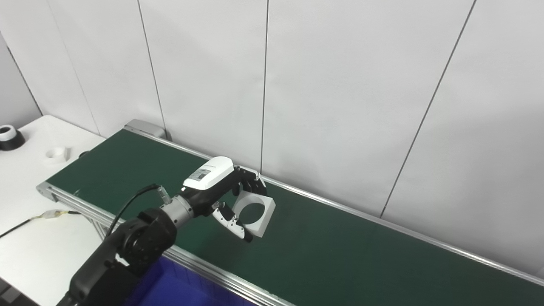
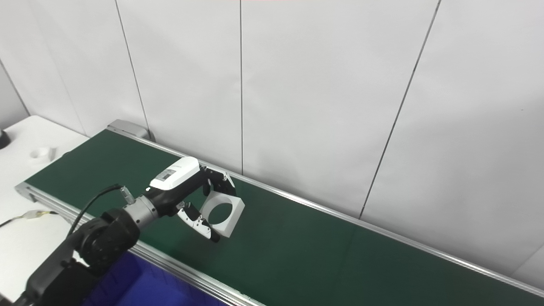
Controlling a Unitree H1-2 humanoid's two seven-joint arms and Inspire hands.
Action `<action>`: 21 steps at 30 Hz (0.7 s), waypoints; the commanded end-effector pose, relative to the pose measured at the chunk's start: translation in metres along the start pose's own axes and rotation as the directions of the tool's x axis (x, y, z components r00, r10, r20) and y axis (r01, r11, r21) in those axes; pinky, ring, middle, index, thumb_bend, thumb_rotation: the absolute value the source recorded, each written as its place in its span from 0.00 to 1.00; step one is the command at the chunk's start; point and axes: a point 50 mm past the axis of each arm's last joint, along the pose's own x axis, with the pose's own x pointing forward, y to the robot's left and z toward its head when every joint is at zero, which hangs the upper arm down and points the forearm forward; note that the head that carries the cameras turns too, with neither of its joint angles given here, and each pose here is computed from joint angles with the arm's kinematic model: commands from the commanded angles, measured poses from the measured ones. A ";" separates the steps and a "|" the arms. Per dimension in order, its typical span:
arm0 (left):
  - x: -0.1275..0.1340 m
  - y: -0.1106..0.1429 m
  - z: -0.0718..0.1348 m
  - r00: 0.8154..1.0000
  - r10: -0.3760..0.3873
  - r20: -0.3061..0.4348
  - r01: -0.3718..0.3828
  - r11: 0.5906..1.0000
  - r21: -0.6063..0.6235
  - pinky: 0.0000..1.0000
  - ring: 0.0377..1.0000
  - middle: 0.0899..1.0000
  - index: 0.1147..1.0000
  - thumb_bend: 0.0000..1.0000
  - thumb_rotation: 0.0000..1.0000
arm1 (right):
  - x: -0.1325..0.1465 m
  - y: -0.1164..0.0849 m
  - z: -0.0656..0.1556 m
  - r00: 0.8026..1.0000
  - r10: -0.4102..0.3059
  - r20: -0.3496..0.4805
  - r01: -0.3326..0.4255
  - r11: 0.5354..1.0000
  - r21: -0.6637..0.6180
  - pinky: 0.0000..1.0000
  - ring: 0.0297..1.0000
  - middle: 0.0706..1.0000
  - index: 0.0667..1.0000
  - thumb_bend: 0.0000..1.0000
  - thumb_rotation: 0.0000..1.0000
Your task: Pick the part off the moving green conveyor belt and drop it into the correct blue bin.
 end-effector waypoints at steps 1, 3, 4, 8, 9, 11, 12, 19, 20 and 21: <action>-0.006 0.023 0.008 0.998 0.044 0.036 -0.044 0.999 0.009 0.38 0.41 0.45 0.45 0.48 0.00 | 0.005 0.001 0.013 0.999 -0.003 0.052 0.003 1.000 -0.003 0.64 0.71 0.77 0.86 0.54 0.57; -0.013 0.025 0.012 0.998 0.049 0.038 -0.048 0.999 -0.003 0.39 0.41 0.45 0.45 0.48 0.00 | 0.006 0.001 0.015 0.998 -0.003 0.055 0.003 1.000 -0.005 0.64 0.71 0.77 0.86 0.54 0.57; -0.017 0.025 0.014 0.998 0.050 0.046 -0.050 0.999 -0.008 0.39 0.41 0.44 0.46 0.48 0.00 | 0.007 0.001 0.016 0.998 -0.003 0.056 0.003 1.000 -0.006 0.64 0.71 0.76 0.85 0.54 0.58; -0.029 0.026 0.020 0.997 0.047 0.053 -0.046 0.999 -0.016 0.40 0.41 0.44 0.45 0.48 0.00 | 0.007 0.001 0.021 0.998 -0.008 0.056 0.008 1.000 -0.005 0.64 0.71 0.76 0.85 0.55 0.59; -0.033 0.024 0.022 0.998 0.044 0.050 -0.043 0.999 -0.021 0.41 0.41 0.44 0.45 0.48 0.00 | 0.007 0.001 0.022 0.998 -0.009 0.055 0.010 1.000 -0.008 0.64 0.71 0.76 0.85 0.55 0.59; -0.040 0.022 0.025 0.998 0.040 0.042 -0.039 0.999 -0.032 0.42 0.41 0.44 0.45 0.48 0.00 | 0.008 0.001 0.025 0.998 -0.012 0.055 0.012 1.000 -0.008 0.65 0.71 0.76 0.85 0.56 0.59; -0.043 0.021 0.027 0.999 0.038 0.038 -0.037 0.999 -0.037 0.42 0.41 0.44 0.45 0.48 0.00 | 0.008 0.001 0.026 0.998 -0.013 0.056 0.013 1.000 -0.006 0.65 0.71 0.76 0.85 0.56 0.59; -0.060 0.011 0.032 1.000 0.019 0.012 -0.018 0.997 -0.081 0.43 0.42 0.45 0.43 0.48 0.00 | 0.012 -0.001 0.035 0.998 -0.017 0.059 0.017 1.000 -0.008 0.65 0.71 0.76 0.85 0.56 0.56; -0.062 0.010 0.032 1.000 0.017 0.013 -0.016 0.996 -0.084 0.42 0.42 0.44 0.44 0.48 0.00 | 0.012 -0.001 0.036 0.998 -0.017 0.058 0.018 1.000 -0.009 0.65 0.71 0.76 0.85 0.56 0.56; -0.063 0.009 0.033 1.000 0.016 0.014 -0.015 0.996 -0.085 0.42 0.42 0.44 0.44 0.48 0.00 | 0.012 -0.001 0.036 0.998 -0.017 0.058 0.018 1.000 -0.009 0.65 0.71 0.76 0.85 0.56 0.56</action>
